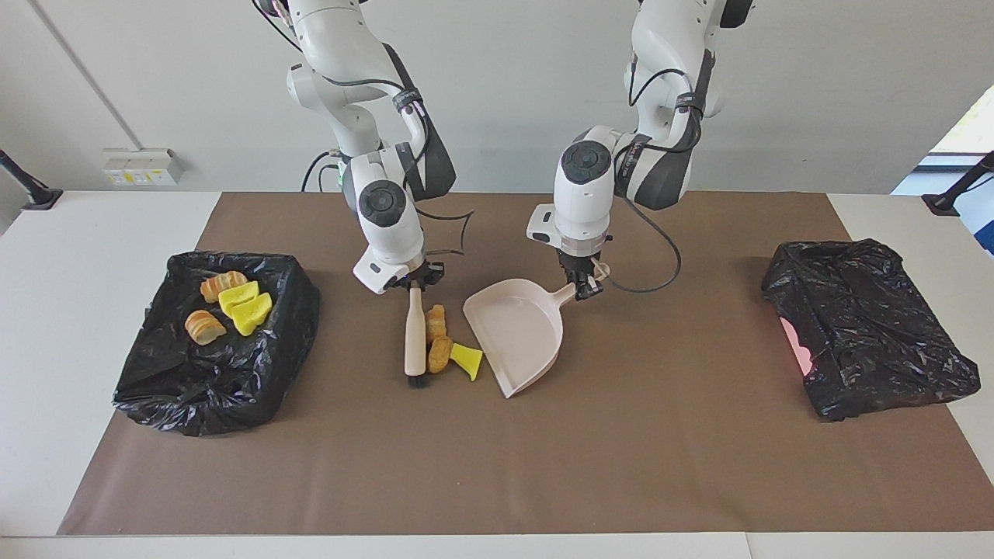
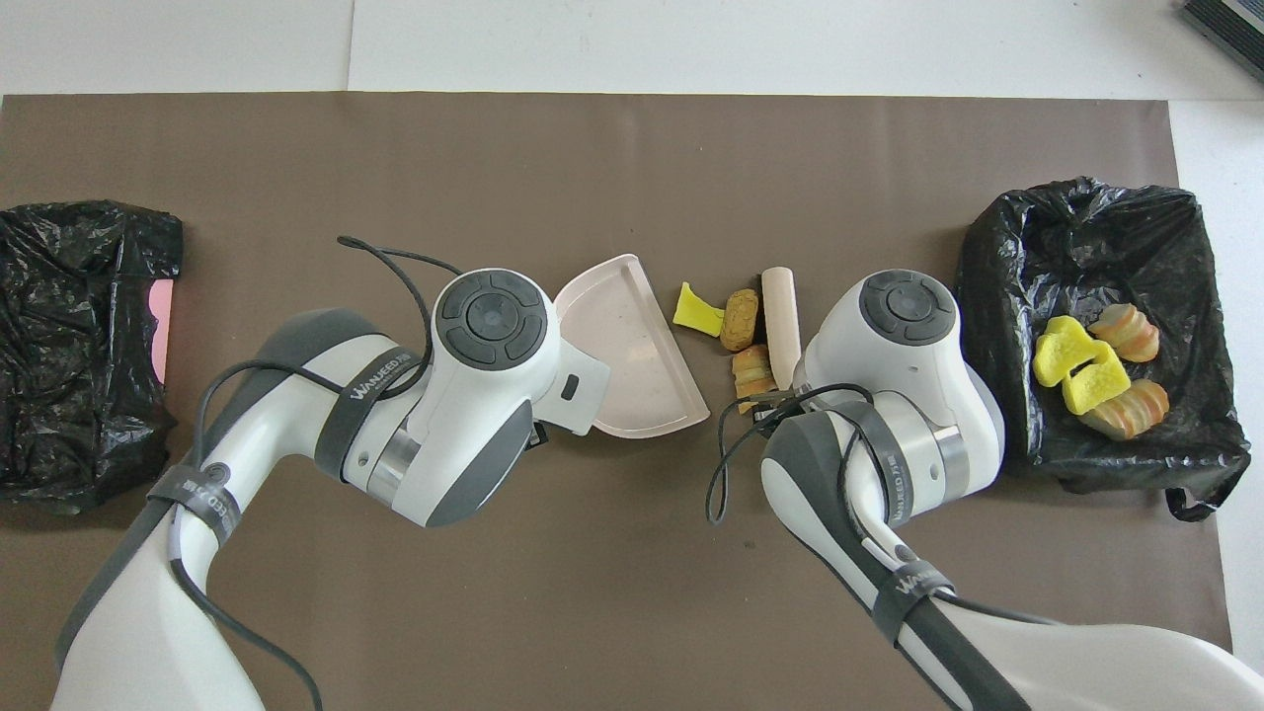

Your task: Sweep and dump trash in bin

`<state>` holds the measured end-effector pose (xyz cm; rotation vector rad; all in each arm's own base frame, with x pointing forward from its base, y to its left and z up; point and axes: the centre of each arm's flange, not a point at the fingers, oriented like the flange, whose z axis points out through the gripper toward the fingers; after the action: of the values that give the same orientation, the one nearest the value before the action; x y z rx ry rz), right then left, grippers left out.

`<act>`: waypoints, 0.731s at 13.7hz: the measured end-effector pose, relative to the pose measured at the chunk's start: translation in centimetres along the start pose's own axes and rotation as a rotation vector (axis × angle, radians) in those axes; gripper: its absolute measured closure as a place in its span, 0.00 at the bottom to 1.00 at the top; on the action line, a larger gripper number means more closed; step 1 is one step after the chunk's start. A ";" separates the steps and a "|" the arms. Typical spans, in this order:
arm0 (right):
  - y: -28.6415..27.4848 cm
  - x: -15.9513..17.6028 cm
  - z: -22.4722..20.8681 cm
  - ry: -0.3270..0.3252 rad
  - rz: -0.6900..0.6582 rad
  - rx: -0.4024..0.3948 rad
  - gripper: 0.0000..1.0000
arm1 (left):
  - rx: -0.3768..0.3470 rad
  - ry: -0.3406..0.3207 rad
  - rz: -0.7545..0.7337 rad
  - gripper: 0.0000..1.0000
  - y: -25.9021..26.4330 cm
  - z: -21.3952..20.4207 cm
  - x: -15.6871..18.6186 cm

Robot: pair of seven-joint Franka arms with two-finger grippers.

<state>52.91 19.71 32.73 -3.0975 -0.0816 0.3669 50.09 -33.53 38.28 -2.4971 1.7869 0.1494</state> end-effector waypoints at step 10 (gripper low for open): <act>2.7 1.4 0.3 -0.037 -0.127 -0.207 0.74 | 0.004 0.009 0.092 0.68 1.2 0.7 -0.9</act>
<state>54.34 17.13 32.07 -3.2648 -0.3367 0.4380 48.67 -33.01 37.66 -2.4169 1.9047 0.1394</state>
